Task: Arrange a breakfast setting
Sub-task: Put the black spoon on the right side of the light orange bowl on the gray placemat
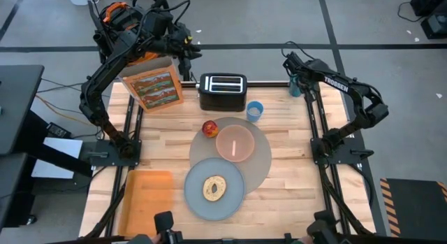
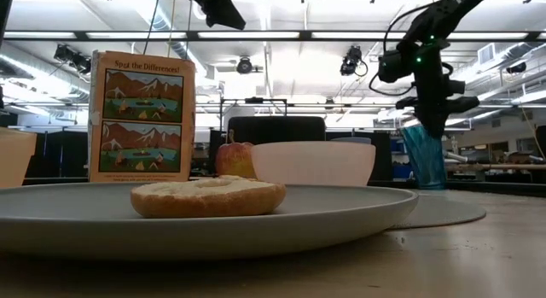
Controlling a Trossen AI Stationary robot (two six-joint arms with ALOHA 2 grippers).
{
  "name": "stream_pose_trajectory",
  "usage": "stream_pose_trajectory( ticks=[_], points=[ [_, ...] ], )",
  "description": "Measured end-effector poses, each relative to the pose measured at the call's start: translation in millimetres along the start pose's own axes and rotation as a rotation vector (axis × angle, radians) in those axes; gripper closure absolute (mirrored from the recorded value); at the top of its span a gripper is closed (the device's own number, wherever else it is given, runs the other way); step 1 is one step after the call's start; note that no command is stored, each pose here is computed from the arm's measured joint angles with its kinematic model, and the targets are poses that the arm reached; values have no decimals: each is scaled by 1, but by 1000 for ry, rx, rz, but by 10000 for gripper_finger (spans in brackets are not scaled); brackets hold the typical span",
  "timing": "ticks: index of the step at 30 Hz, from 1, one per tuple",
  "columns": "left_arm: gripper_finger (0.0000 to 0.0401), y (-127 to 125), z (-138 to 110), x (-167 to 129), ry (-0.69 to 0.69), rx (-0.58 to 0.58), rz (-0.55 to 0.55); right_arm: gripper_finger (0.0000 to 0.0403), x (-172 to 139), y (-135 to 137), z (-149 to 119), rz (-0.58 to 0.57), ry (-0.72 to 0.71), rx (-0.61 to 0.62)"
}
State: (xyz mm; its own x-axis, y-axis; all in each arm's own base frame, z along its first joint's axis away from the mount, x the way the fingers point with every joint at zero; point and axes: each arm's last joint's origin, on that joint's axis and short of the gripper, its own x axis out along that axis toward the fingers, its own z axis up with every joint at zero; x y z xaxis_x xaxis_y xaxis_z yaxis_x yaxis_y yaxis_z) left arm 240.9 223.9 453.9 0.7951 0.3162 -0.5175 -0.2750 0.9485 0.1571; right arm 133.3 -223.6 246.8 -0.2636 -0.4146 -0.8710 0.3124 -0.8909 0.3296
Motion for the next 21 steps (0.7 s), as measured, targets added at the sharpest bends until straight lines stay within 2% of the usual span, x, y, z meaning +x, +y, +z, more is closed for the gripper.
stream_pose_trajectory(
  ticks=[2,6,8,15,21],
  points=[
    [298,0,-1,0,5,-7,-2,383,-1,-3,-2,-18,8,-23],
    [298,-1,-1,0,14,-20,-6,382,-13,-5,0,-5,35,-3],
    [298,-1,-1,0,14,-20,-6,376,-24,1,2,64,64,4],
    [298,-1,-1,0,13,-25,-5,387,-46,8,1,138,214,-113],
    [298,-2,-4,0,39,-37,-15,381,-42,7,-2,102,359,-253]
  ],
)
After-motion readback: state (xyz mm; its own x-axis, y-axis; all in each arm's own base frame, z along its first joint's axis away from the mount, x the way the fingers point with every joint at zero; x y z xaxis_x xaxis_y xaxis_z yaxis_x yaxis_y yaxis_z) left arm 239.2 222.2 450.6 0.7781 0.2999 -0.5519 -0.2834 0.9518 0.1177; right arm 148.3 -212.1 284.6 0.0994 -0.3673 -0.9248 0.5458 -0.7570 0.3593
